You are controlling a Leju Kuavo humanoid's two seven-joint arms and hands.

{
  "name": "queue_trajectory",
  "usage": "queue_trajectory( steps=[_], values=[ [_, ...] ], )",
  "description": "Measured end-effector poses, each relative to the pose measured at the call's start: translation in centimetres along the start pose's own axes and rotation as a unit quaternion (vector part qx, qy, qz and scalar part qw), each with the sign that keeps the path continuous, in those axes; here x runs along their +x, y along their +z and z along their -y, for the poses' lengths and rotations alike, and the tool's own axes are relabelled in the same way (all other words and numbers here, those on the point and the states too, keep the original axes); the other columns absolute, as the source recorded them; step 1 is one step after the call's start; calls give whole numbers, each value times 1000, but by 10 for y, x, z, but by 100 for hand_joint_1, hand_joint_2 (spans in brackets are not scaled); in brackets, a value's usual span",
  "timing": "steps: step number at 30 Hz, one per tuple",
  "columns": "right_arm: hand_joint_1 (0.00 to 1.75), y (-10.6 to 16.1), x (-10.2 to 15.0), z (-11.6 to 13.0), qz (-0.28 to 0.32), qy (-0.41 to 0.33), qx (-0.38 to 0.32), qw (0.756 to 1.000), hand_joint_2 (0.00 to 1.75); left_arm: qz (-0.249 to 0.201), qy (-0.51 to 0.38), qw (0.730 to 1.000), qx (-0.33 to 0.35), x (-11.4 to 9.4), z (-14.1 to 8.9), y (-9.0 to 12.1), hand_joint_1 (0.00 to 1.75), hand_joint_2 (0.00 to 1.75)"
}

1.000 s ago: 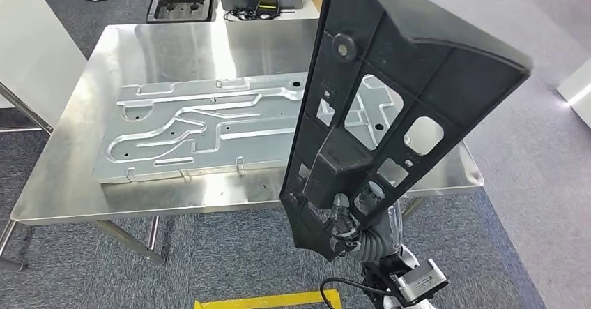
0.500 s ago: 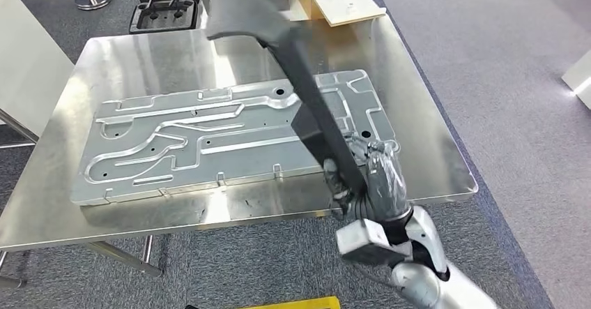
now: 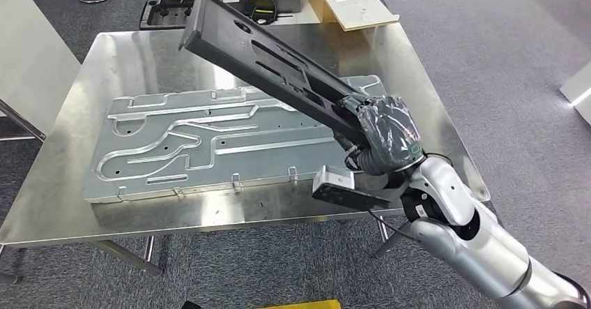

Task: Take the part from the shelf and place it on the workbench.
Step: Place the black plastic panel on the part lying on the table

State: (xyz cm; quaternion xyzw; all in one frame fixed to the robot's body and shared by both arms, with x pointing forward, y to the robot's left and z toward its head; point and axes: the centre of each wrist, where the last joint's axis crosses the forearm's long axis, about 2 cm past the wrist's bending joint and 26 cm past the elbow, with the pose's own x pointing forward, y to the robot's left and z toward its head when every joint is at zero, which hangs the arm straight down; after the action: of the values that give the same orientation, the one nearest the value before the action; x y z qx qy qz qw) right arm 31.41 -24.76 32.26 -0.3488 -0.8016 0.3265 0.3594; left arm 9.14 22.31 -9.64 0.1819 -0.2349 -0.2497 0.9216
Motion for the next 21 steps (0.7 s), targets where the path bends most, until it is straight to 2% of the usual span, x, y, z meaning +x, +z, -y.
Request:
queue_trajectory(
  steps=[3, 7, 13, 21],
  values=[
    [175, -14, -6, 5, -15, 44, 35, 998, 175, 2, -5, 1000, -1, 3, 0, -1, 0, 175],
    [175, -20, -18, 1, -36, 79, 78, 993, 175, 5, -8, 1000, -1, 5, -1, -1, 0, 175],
    [175, -27, -50, -8, -72, 130, 126, 981, 175, 10, -14, 1000, -1, 8, -2, -2, 0, 175],
    [175, -20, -101, -29, -89, 256, 202, 941, 175, 10, -8, 1000, -2, 8, 0, -1, 0, 175]
  ],
)
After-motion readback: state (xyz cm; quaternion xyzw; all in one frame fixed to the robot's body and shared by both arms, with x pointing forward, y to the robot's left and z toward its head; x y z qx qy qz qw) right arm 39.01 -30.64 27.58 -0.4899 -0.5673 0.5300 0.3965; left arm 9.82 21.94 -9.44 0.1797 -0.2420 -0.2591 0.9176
